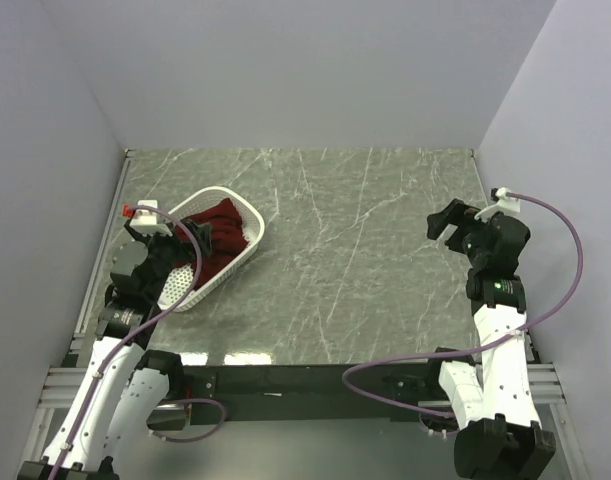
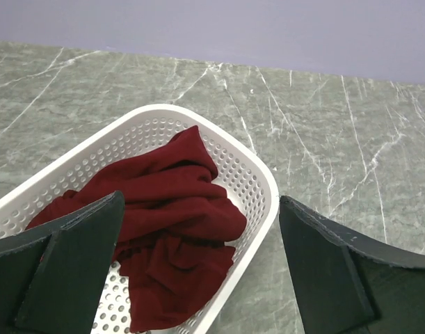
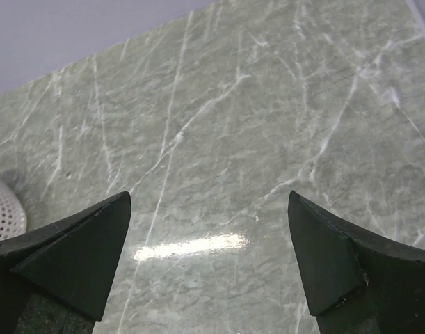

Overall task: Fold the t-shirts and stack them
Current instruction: Grab the tshirt from the pile

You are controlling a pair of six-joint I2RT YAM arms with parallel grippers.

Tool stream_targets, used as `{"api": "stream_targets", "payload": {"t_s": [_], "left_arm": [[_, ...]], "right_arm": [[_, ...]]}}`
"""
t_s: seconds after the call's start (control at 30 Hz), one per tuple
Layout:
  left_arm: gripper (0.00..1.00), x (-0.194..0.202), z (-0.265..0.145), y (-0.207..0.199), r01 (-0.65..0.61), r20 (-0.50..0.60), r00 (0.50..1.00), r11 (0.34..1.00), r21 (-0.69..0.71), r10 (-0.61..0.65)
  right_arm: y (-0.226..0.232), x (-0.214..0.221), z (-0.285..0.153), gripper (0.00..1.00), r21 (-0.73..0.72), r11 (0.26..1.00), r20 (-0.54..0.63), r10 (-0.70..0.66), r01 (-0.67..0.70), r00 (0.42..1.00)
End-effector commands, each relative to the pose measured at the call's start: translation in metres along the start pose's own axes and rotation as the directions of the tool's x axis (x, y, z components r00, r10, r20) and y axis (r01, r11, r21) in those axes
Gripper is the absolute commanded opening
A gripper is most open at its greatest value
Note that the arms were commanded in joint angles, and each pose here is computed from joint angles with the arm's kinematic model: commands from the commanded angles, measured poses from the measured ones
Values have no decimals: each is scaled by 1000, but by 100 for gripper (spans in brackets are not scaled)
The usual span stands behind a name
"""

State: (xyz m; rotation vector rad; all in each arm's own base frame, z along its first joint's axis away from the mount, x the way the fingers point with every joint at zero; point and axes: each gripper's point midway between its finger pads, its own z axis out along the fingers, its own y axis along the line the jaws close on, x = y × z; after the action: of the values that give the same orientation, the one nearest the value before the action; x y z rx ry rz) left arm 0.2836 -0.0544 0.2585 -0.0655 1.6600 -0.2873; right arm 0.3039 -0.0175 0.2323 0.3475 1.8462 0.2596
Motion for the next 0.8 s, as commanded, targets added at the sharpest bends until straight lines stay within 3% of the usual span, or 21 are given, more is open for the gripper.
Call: {"api": "stream_targets", "payload": {"t_s": [0.0, 0.03, 0.1, 0.13, 0.17, 0.2, 0.37, 0.5, 0.67, 0.77], "left_arm": [[99, -14, 1, -10, -11, 41, 999, 998, 54, 9], [99, -13, 1, -12, -10, 34, 999, 998, 63, 8], [99, -11, 2, -17, 5, 15, 1000, 996, 86, -7], [100, -9, 3, -17, 19, 1, 1000, 996, 82, -19], [99, -11, 4, -18, 28, -1, 1000, 996, 83, -28], [99, -6, 7, -20, 52, -28, 998, 995, 90, -50], [100, 5, 19, -23, 171, -156, 974, 984, 45, -162], [97, 27, 39, -20, 313, -282, 902, 945, -90, -326], [93, 40, 65, -9, 335, -340, 853, 915, -224, -396], [94, 64, 77, 26, 273, -330, 839, 860, -431, -432]], "right_arm": [[23, -23, -5, 100, -112, 992, 74, -45, 53, 996], [28, -14, -5, 100, -160, 984, 55, -71, 79, 996], [64, 6, -16, 100, -415, 884, 51, -210, 212, 976], [70, 22, -19, 100, -498, 798, 91, -341, 339, 936], [82, 33, -30, 100, -588, 712, 120, -392, 384, 912], [86, 46, -36, 100, -636, 671, 105, -414, 381, 904], [83, 53, -40, 100, -647, 646, 86, -466, 405, 881], [86, 54, -42, 100, -671, 625, 75, -477, 398, 875], [84, 54, -42, 100, -665, 637, 67, -469, 390, 880], [85, 54, -43, 100, -665, 637, 65, -470, 389, 880]]}}
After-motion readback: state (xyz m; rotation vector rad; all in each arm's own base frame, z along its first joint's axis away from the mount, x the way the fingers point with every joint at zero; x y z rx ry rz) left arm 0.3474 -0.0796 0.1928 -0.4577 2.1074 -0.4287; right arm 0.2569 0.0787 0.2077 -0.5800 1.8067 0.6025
